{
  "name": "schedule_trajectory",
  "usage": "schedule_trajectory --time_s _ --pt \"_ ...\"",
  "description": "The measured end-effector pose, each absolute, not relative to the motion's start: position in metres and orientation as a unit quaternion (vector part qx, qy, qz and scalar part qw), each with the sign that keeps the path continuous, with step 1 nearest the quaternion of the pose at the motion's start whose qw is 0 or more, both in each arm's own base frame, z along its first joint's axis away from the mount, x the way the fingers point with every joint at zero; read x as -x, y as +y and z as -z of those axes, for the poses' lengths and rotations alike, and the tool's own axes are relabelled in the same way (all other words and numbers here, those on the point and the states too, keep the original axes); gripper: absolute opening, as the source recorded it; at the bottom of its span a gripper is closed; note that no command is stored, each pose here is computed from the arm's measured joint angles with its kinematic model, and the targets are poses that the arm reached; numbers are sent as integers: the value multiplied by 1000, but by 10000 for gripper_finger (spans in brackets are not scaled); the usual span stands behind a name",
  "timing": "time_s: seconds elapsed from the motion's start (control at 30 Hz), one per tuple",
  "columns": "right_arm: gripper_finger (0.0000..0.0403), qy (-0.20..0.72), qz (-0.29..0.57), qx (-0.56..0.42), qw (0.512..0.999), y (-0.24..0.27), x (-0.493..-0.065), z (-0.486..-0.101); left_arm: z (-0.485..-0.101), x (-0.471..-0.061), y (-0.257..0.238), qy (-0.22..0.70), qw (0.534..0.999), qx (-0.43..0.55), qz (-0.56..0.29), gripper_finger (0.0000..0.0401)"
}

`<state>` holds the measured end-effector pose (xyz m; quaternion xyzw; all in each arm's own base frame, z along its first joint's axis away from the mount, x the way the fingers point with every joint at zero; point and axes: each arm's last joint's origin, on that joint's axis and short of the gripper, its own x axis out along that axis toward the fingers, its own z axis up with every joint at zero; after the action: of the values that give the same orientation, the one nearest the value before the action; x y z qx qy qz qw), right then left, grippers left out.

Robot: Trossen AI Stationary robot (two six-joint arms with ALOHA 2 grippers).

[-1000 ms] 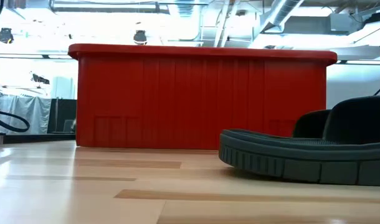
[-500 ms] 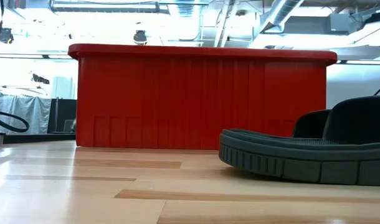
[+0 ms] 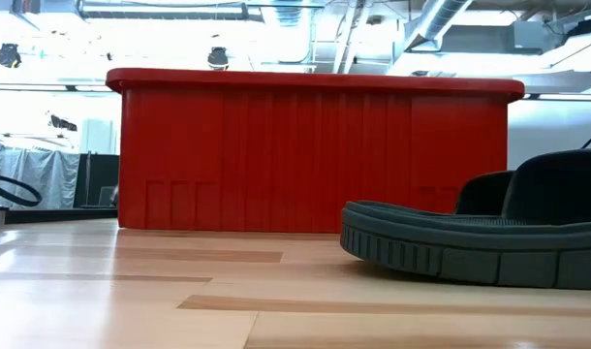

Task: Pick and place slides into bin
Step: Put the pink slide into the red bin

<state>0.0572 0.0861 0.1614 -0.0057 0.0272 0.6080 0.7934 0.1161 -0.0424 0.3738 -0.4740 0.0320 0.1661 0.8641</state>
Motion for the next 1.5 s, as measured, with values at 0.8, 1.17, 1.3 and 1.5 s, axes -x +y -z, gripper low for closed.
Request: schedule_trajectory --time_s 0.8,1.17,1.3,1.5 --pt "166 28 -608 6 794 86 -57 -161 -464 -166 64 149 764 473 -414 0" --pt "166 28 -608 6 793 86 -57 -161 -430 -219 114 265 717 494 -414 0" --pt "166 28 -608 6 794 86 -57 -161 -421 -225 122 295 704 496 -413 0" --pt "166 27 -608 6 794 86 -57 -161 -414 -214 131 328 671 503 -435 0"
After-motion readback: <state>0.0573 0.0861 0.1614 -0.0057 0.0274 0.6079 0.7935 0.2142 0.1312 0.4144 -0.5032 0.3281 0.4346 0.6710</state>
